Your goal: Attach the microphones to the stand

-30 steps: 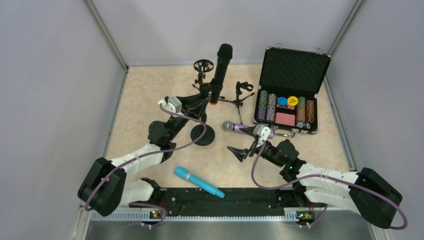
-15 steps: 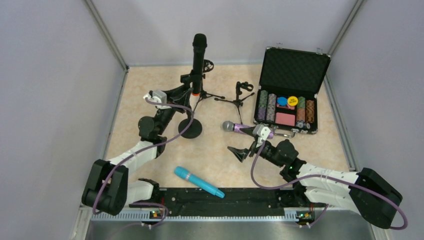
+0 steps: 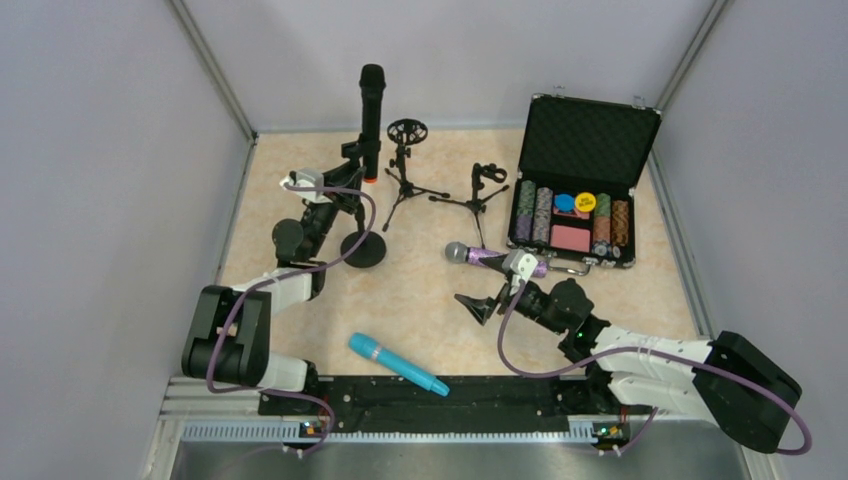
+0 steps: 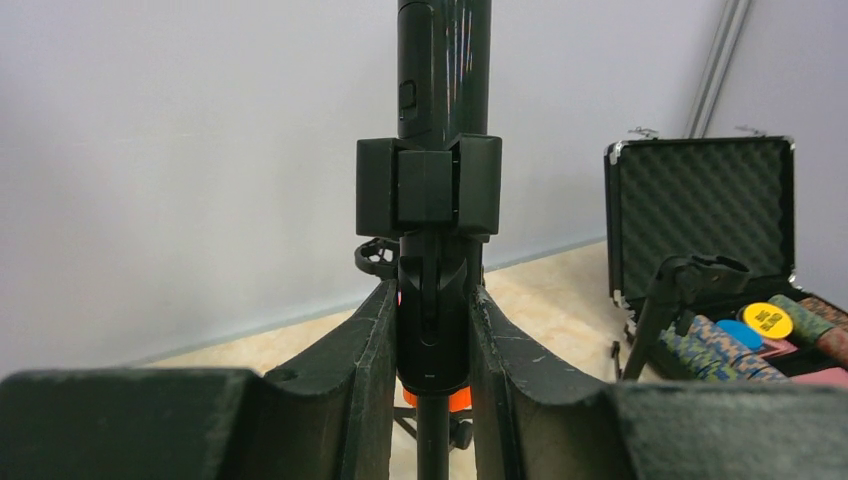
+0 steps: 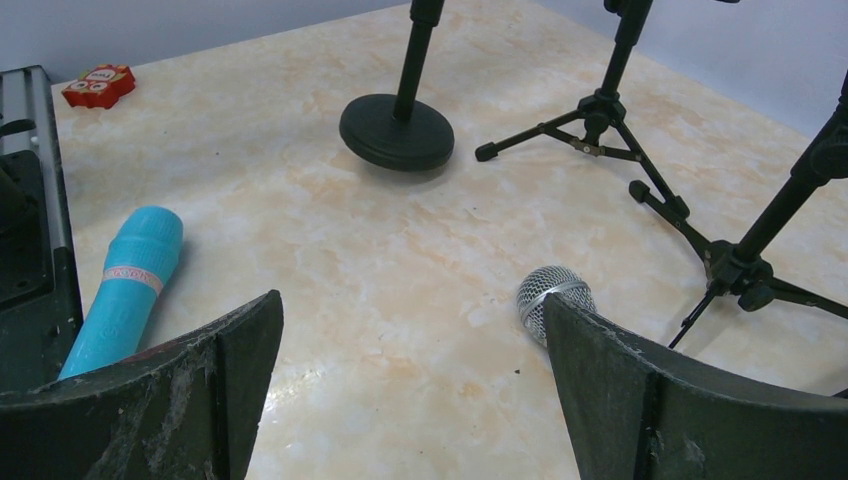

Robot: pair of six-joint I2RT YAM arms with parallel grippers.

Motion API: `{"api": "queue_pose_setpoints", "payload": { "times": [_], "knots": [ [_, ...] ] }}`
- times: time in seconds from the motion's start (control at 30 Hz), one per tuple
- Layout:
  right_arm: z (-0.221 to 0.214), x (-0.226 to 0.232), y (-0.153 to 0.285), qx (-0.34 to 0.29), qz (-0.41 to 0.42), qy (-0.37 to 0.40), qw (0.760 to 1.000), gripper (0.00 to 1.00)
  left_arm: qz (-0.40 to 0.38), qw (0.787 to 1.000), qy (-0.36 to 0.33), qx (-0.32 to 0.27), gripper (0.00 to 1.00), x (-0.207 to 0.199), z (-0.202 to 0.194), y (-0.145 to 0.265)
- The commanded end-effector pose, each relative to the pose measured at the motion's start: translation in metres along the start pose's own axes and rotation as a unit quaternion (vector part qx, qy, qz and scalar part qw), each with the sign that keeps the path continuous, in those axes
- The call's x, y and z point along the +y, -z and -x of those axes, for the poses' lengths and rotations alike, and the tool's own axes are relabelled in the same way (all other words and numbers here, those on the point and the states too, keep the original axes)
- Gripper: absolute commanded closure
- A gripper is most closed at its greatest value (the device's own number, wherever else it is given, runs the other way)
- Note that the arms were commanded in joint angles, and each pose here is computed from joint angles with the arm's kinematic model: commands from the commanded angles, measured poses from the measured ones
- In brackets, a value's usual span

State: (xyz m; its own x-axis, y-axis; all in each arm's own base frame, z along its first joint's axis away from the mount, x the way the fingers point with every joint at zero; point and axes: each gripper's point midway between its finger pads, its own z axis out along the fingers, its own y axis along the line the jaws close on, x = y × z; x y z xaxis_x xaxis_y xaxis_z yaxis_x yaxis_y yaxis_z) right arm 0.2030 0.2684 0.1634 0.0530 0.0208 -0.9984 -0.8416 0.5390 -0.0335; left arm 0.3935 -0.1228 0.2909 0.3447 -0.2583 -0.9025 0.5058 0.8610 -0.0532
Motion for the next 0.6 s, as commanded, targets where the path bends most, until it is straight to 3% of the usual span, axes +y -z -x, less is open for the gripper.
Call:
{"api": "queue_pose_setpoints", "payload": {
  "times": [0.0,0.57],
  "knots": [
    [0.011,0.002,-0.003,-0.022,0.003,0.01,1.0,0.02,-0.038,0.984,-0.091,-0.15,1.0,-0.01,0.088,-0.015],
    [0.009,0.003,-0.008,-0.023,0.008,0.014,1.0,0.02,-0.021,0.981,-0.149,-0.125,1.0,0.027,0.074,-0.017]
  ]
}}
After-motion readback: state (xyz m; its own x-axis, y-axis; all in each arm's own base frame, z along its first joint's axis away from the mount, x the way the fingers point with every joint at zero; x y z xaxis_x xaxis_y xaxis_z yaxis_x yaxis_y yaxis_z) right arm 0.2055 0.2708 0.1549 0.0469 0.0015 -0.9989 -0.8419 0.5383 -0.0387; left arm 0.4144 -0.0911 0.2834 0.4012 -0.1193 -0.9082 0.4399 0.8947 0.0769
